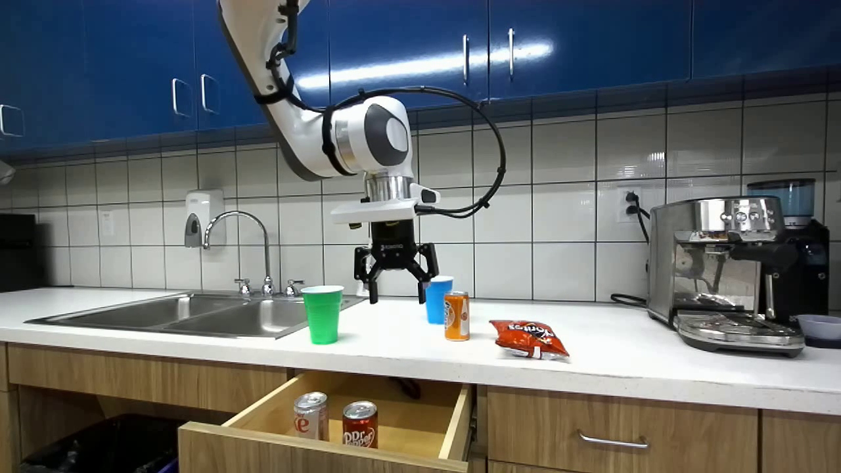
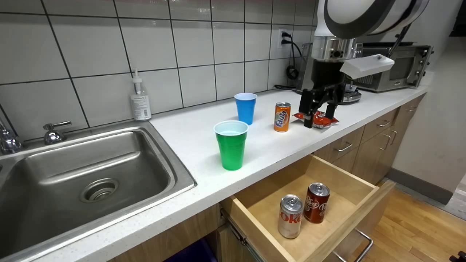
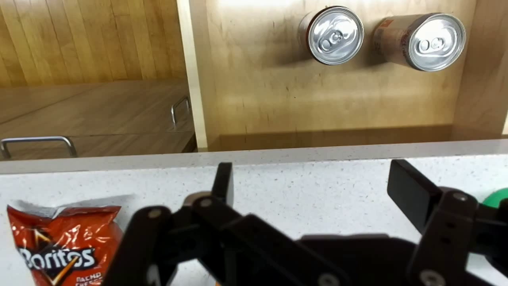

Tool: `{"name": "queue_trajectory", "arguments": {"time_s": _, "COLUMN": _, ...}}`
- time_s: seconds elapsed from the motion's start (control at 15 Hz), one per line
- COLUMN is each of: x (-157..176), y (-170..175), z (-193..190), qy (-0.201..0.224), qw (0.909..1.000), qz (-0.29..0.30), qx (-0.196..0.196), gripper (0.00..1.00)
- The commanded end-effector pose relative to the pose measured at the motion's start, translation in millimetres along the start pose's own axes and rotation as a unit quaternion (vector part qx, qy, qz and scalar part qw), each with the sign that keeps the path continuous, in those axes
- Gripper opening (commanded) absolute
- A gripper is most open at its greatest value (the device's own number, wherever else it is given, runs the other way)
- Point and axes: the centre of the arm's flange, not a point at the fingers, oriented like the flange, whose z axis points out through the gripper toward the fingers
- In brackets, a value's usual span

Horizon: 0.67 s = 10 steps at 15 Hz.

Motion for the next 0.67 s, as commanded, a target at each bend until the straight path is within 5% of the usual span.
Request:
{"name": "queue_trajectory", "arguments": {"time_s": 0.0, "x": 17, "y": 5, "z": 1, "qy": 0.003, "qw": 0.9972, "qz": 0.075, "qx": -0.001, "gripper": 1.00}}
{"name": "queue_trajectory", "arguments": {"time_s": 0.6, "x": 54, "y": 30, "z": -1, "qy": 0.012, "qw": 0.9848, "qz": 0.173, "qx": -0.003, "gripper": 1.00}}
